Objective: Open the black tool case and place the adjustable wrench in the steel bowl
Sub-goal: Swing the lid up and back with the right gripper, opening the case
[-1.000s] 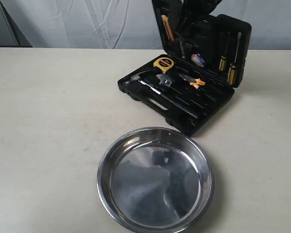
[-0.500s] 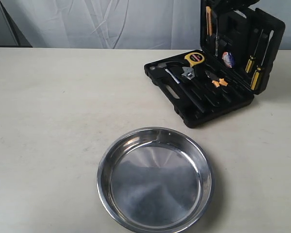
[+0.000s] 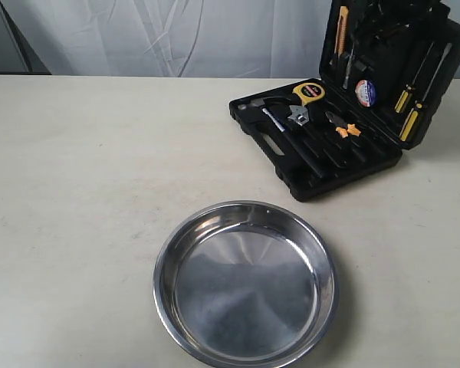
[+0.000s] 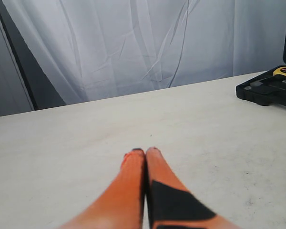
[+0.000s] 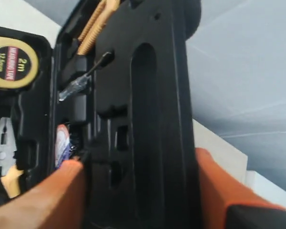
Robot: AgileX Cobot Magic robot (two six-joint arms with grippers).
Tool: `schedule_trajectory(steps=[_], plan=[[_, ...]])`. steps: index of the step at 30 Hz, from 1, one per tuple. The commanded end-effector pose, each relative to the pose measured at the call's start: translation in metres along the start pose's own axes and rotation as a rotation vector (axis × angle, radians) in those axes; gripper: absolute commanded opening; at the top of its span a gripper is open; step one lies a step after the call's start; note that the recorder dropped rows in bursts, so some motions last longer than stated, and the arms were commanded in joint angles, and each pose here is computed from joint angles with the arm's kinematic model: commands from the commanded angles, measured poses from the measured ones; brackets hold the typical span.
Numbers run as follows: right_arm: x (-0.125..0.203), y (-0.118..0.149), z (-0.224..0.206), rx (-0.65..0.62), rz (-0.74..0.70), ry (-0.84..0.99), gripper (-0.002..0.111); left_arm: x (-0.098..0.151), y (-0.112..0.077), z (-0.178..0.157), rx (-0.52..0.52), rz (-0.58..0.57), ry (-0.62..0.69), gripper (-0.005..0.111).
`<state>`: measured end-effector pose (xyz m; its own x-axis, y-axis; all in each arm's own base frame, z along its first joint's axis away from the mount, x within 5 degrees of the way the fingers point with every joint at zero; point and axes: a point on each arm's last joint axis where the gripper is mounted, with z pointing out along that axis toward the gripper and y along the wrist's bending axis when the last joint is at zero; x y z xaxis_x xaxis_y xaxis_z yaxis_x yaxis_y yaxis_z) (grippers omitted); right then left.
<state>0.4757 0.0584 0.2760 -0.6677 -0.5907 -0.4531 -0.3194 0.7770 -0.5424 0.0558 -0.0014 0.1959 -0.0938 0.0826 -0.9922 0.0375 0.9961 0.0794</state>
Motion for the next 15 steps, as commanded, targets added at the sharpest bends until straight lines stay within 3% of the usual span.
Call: schedule_trajectory(steps=[1, 9, 15], plan=[[0.007, -0.011, 0.003, 0.108, 0.053, 0.05, 0.052, -0.001, 0.0, 0.0, 0.004, -0.003, -0.006, 0.0], [0.007, -0.02, -0.004, 0.189, 0.16, 0.045, 0.022, -0.001, 0.0, 0.0, 0.004, -0.003, -0.006, 0.0], [0.006, -0.03, -0.01, 0.279, 0.181, 0.019, 0.018, -0.001, 0.0, 0.0, 0.004, -0.003, -0.006, 0.0]])
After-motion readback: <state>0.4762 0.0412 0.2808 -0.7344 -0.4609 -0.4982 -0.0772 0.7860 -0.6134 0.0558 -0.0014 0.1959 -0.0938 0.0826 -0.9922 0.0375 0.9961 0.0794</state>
